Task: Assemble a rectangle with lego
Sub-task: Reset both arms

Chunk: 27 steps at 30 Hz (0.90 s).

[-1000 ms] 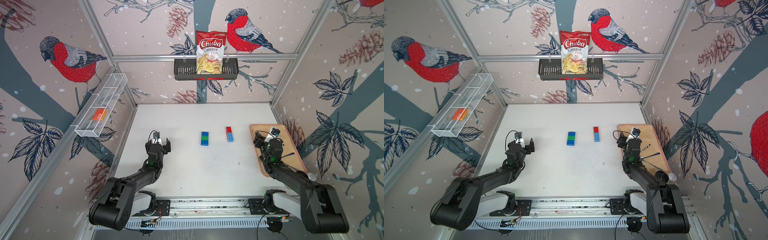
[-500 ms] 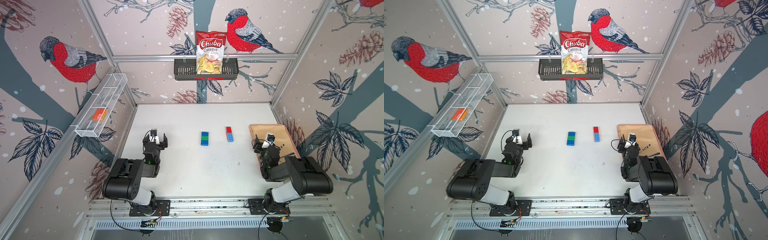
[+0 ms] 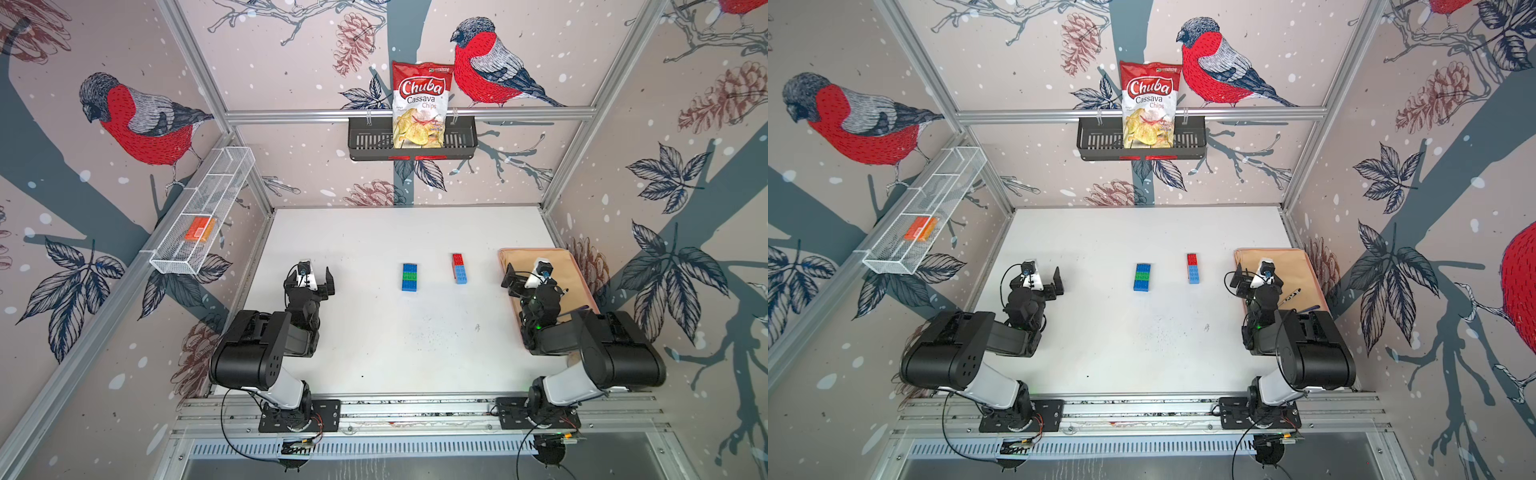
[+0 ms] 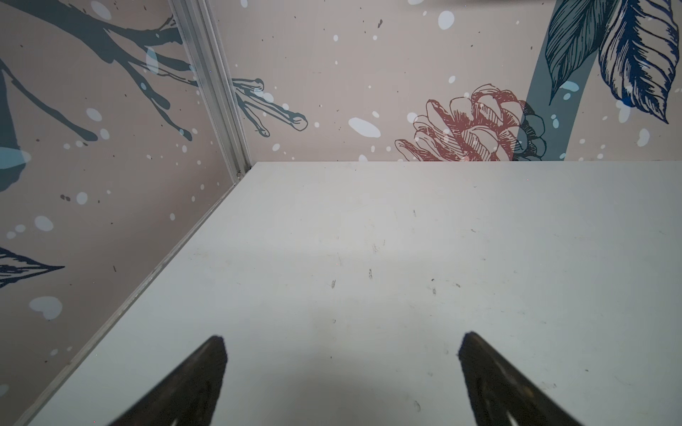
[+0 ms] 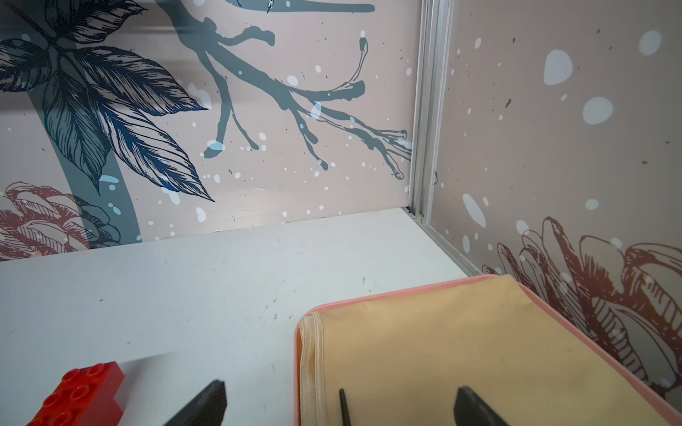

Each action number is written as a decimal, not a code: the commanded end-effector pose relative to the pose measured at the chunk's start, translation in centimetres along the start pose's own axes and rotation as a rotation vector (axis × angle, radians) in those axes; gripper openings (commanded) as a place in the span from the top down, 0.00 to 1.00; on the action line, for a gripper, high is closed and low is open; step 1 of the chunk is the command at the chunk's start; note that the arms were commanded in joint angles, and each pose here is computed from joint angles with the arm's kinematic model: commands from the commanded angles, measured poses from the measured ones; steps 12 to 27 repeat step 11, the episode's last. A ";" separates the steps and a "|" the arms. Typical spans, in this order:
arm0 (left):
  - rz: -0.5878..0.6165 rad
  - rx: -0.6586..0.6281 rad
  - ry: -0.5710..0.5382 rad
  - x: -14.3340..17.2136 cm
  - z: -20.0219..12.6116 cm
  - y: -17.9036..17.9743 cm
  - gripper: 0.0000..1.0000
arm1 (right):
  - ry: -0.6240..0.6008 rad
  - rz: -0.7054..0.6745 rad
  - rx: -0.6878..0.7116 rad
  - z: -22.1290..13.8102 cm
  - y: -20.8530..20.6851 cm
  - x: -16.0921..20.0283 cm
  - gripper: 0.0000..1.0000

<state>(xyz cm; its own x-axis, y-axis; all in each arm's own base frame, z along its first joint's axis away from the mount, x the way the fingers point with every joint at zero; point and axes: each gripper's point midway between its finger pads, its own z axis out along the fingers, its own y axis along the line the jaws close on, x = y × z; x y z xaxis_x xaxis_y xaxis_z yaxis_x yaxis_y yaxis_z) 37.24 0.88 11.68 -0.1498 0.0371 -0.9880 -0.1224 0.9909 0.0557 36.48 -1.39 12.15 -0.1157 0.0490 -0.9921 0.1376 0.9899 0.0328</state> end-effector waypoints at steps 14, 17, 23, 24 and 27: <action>-0.012 -0.029 -0.069 -1.6 -0.3 0.3 0.02 | -0.046 0.007 0.029 0.1 -0.3 -1.1 0.00; -0.012 -0.029 -0.069 -1.6 -0.3 0.3 0.02 | -0.046 0.007 0.029 0.1 -0.3 -1.1 0.00; -0.012 -0.029 -0.069 -1.6 -0.3 0.3 0.02 | -0.046 0.007 0.029 0.1 -0.3 -1.1 0.00; -0.012 -0.029 -0.069 -1.6 -0.3 0.3 0.02 | -0.046 0.007 0.029 0.1 -0.3 -1.1 0.00; -0.012 -0.029 -0.069 -1.6 -0.3 0.3 0.02 | -0.046 0.007 0.029 0.1 -0.3 -1.1 0.00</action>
